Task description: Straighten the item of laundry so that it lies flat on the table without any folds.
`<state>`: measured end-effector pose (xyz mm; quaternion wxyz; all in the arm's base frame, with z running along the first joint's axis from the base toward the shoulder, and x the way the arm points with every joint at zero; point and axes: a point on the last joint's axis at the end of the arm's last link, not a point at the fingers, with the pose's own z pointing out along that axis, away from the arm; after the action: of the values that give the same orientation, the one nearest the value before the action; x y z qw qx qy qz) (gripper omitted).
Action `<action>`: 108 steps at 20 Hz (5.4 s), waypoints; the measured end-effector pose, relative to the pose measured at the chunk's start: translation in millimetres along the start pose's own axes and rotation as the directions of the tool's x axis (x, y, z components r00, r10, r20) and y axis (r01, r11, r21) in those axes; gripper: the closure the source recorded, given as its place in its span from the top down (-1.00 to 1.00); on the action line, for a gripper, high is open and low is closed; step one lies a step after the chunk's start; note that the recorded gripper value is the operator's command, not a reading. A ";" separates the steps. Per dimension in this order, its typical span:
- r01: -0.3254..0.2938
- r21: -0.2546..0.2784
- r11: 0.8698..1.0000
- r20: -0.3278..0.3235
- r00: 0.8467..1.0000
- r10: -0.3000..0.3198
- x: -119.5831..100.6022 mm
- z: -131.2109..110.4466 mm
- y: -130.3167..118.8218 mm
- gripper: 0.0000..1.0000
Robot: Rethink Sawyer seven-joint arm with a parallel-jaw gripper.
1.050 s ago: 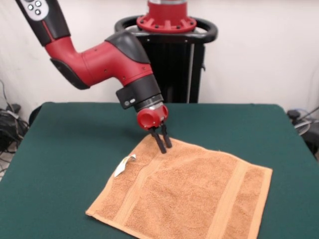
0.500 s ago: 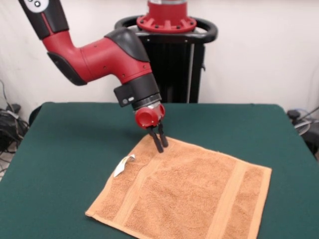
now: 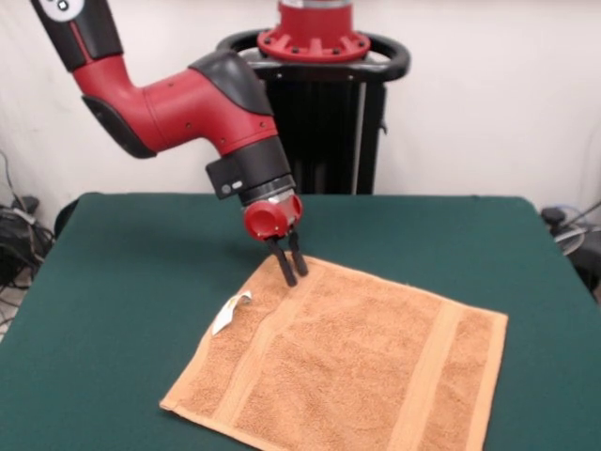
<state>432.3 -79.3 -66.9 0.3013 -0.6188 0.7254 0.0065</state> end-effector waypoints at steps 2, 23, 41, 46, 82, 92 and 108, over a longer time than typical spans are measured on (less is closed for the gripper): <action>-0.004 -0.002 1.000 -0.002 1.000 0.004 1.4 -1.0 0.5 1.00; -0.031 -0.048 0.998 -0.012 0.999 0.030 11.0 -7.3 0.1 1.00; -0.033 -0.107 0.994 -0.006 0.999 0.032 14.8 -9.6 -0.6 1.00; -0.026 -0.106 0.994 -0.002 1.000 0.026 15.3 -9.8 -0.5 1.00; 0.184 -0.167 0.969 0.029 0.983 -0.182 26.1 -23.3 7.8 1.00; 0.253 -0.198 0.947 0.048 0.967 -0.248 24.3 -22.0 5.1 1.00; 0.415 -0.222 0.882 0.090 0.910 -0.405 20.5 -21.1 3.8 1.00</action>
<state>418.7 -104.8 -60.1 0.2349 -0.7891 0.5660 0.0417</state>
